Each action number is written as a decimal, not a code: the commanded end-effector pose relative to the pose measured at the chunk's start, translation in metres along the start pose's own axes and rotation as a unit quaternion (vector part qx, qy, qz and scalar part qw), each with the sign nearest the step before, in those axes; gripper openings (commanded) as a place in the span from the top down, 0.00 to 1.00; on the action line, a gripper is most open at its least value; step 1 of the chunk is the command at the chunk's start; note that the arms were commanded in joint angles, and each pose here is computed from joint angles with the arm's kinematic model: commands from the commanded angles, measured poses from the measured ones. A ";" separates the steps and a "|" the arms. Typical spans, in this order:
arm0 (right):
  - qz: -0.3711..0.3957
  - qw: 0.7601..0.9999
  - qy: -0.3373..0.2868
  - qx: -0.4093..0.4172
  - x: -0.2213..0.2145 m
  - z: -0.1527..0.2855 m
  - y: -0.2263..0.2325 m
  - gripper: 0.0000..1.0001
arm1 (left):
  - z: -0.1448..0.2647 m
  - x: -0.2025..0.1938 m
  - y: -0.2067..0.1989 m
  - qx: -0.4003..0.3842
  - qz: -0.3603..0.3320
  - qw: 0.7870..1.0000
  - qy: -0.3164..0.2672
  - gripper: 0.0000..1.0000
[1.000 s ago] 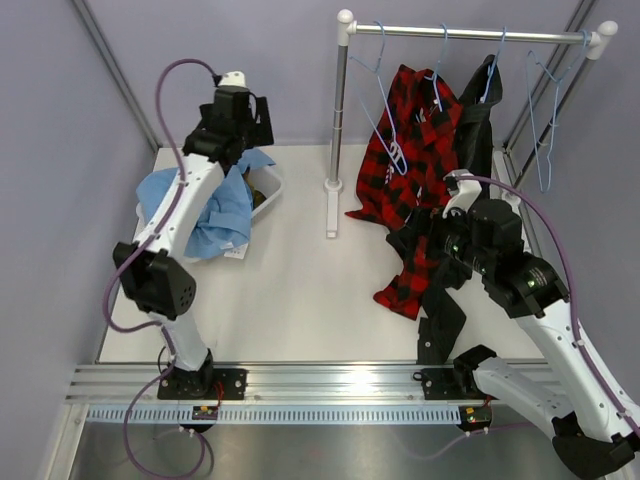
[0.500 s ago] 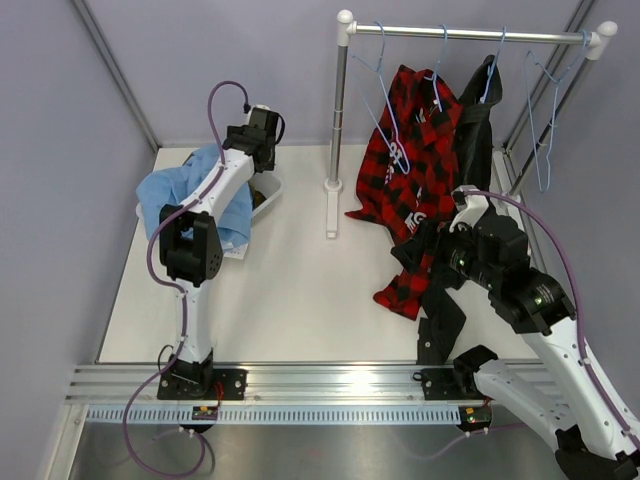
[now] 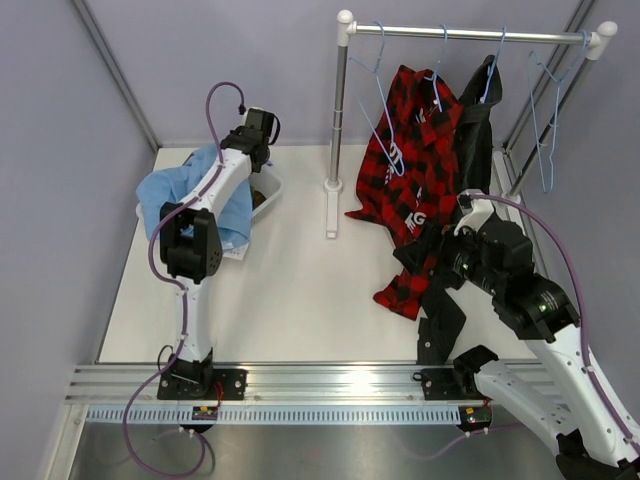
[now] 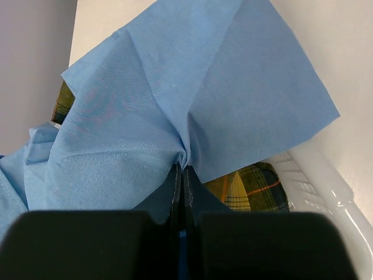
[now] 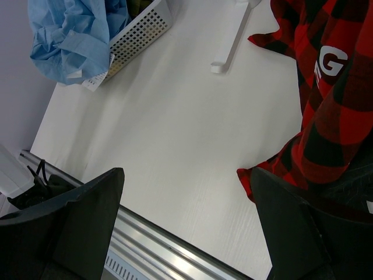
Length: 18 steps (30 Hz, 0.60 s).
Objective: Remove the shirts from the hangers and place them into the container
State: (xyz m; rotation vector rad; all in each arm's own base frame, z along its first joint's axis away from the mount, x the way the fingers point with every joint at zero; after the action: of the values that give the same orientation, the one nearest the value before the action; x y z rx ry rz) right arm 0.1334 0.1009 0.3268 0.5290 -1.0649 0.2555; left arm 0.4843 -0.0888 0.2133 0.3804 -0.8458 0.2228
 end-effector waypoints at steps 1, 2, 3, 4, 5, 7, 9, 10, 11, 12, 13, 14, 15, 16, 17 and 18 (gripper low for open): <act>-0.011 1.000 -0.002 -0.005 -0.002 0.004 0.000 0.01 | 0.003 0.014 0.010 0.018 0.012 0.999 -0.025 1.00; -0.013 1.000 -0.003 -0.005 -0.002 0.005 0.000 0.00 | 0.009 0.018 0.013 0.021 0.016 0.999 -0.032 1.00; -0.013 1.000 -0.004 -0.005 -0.002 0.006 0.000 0.01 | 0.016 0.023 0.019 0.024 0.020 0.999 -0.039 1.00; -0.014 1.000 -0.008 -0.005 -0.002 0.008 0.000 0.01 | 0.035 0.037 0.030 0.018 0.040 0.997 -0.060 1.00; -0.014 1.000 -0.010 -0.005 -0.001 0.008 0.000 0.01 | 0.045 0.045 0.037 0.012 0.052 0.996 -0.070 1.00; -0.014 1.000 -0.015 -0.006 -0.001 0.011 0.000 0.01 | 0.079 0.067 0.062 0.005 0.084 0.991 -0.107 1.00; -0.013 1.000 -0.018 -0.007 -0.001 0.012 0.000 0.01 | 0.098 0.076 0.078 0.005 0.104 0.987 -0.125 1.00; -0.013 1.000 -0.020 -0.006 0.000 0.012 0.000 0.01 | 0.104 0.078 0.085 0.006 0.115 0.985 -0.131 1.00; -0.011 1.000 -0.020 -0.006 -0.001 0.011 0.000 0.01 | 0.111 0.078 0.097 0.011 0.124 0.983 -0.135 1.00; -0.010 1.000 -0.022 -0.004 0.000 0.011 0.000 0.00 | 0.111 0.076 0.102 0.014 0.126 0.983 -0.133 1.00; -0.010 1.000 -0.024 -0.002 0.000 0.010 0.001 0.01 | 0.111 0.074 0.108 0.019 0.131 0.982 -0.131 1.00; -0.010 1.000 -0.024 0.001 0.000 0.010 0.001 0.01 | 0.106 0.064 0.110 0.024 0.126 0.985 -0.118 1.00; -0.009 1.000 -0.024 0.005 0.001 0.009 0.002 0.01 | 0.110 0.060 0.113 0.020 0.128 0.985 -0.115 1.00; -0.008 1.000 -0.025 0.007 0.002 0.008 0.002 0.01 | 0.109 0.055 0.115 0.020 0.132 0.985 -0.110 1.00; -0.007 1.000 -0.026 0.008 0.003 0.008 0.002 0.01 | 0.108 0.050 0.116 0.022 0.131 0.986 -0.104 1.00; -0.005 1.000 -0.027 0.011 0.004 0.008 0.003 0.01 | 0.106 0.037 0.119 0.025 0.127 0.987 -0.091 1.00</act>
State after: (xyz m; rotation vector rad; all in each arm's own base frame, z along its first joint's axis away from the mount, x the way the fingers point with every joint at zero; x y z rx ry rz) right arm 0.1247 0.0967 0.3294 0.5425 -1.0815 0.2377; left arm 0.3999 -0.0256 0.3671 0.3146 -1.1529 0.4448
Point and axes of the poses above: each gripper's point midway between its finger pads, its own z axis back along the fingers, its own y axis along the line the jaws close on, x = y × z, the point moved 9 cm from there along z, back along the fingers, and after that the axes turned 11 degrees about z, right-handed, at the moved point
